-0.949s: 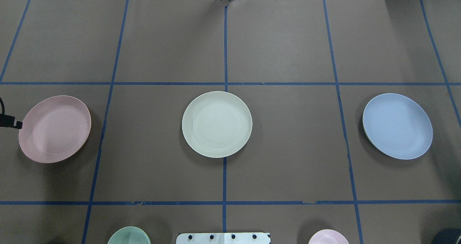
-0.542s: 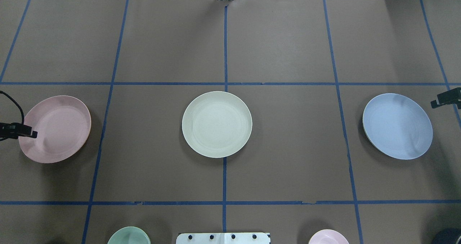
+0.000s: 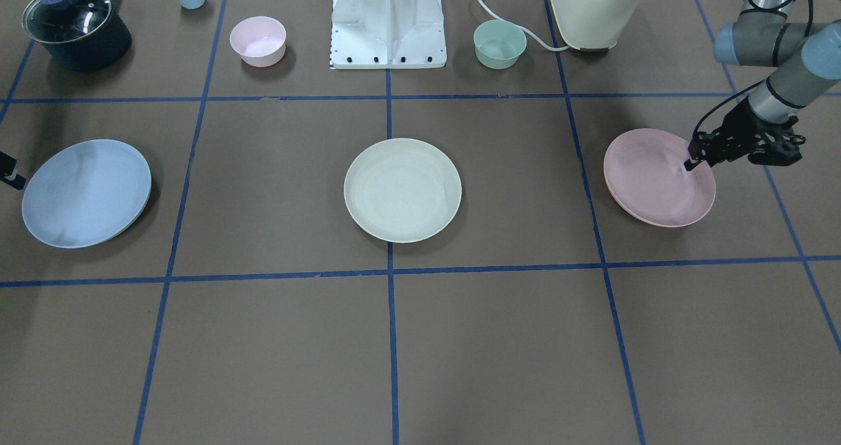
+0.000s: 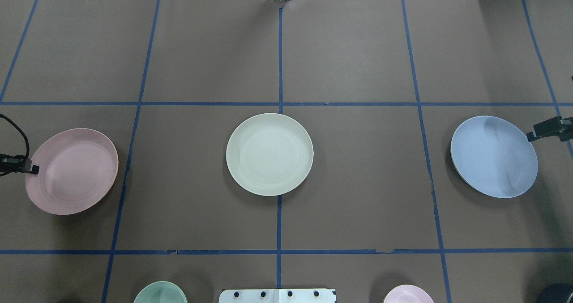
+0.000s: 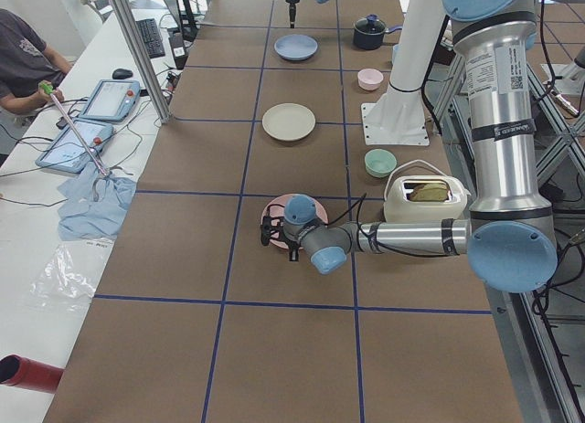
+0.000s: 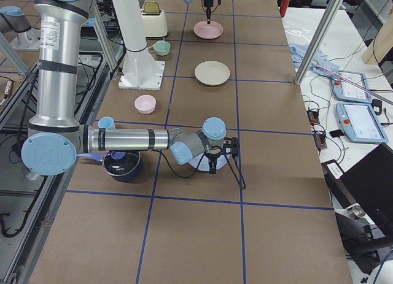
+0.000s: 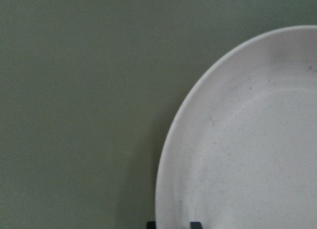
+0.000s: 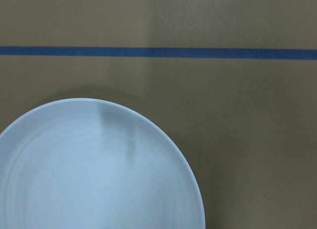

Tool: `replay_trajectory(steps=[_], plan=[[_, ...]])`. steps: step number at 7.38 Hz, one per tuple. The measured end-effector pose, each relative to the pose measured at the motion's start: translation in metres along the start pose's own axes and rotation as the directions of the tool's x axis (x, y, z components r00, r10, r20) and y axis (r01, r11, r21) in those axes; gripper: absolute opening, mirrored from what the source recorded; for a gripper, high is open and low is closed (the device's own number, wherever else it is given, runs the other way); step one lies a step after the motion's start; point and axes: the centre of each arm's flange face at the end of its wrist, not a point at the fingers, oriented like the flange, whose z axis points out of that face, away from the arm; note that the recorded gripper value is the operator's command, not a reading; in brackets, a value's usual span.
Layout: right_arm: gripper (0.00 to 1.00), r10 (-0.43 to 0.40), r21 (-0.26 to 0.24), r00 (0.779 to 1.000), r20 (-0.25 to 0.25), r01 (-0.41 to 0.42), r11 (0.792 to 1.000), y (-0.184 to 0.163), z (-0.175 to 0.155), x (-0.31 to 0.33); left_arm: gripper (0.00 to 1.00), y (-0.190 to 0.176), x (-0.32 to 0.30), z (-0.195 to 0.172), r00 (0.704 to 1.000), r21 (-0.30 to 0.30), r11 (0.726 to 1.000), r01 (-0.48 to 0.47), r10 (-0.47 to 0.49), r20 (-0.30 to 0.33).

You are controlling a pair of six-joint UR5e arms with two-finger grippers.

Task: Stack three plates with pink and blue
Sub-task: 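Grip the pink plate rim with left gripper while right grips blue plate rim, then carry pink plate onto cream plate with left gripper while right lifts blue plate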

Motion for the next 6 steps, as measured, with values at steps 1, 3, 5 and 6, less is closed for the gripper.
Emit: replay_trajectory(steps=[1,3,5,6], plan=[[1.00,-0.010,-0.006,1.000,-0.009,0.010,1.000,0.002,0.006,-0.003,0.00,0.005,0.006,-0.013,0.999,-0.018,1.000,0.000,-0.001,-0.034],[1.00,-0.033,-0.016,0.998,-0.047,0.032,0.999,0.005,0.021,-0.008,0.00,-0.003,0.023,-0.065,0.992,-0.040,0.999,0.034,-0.039,-0.121],[0.99,-0.037,-0.038,0.996,-0.082,0.034,0.999,0.010,0.039,0.000,0.00,-0.025,0.071,-0.109,0.987,-0.058,0.995,0.082,-0.089,-0.132],[0.80,-0.036,-0.056,0.995,-0.093,0.031,0.998,0.013,0.049,0.004,0.00,-0.039,0.100,-0.122,0.986,-0.062,0.994,0.094,-0.102,-0.129]])
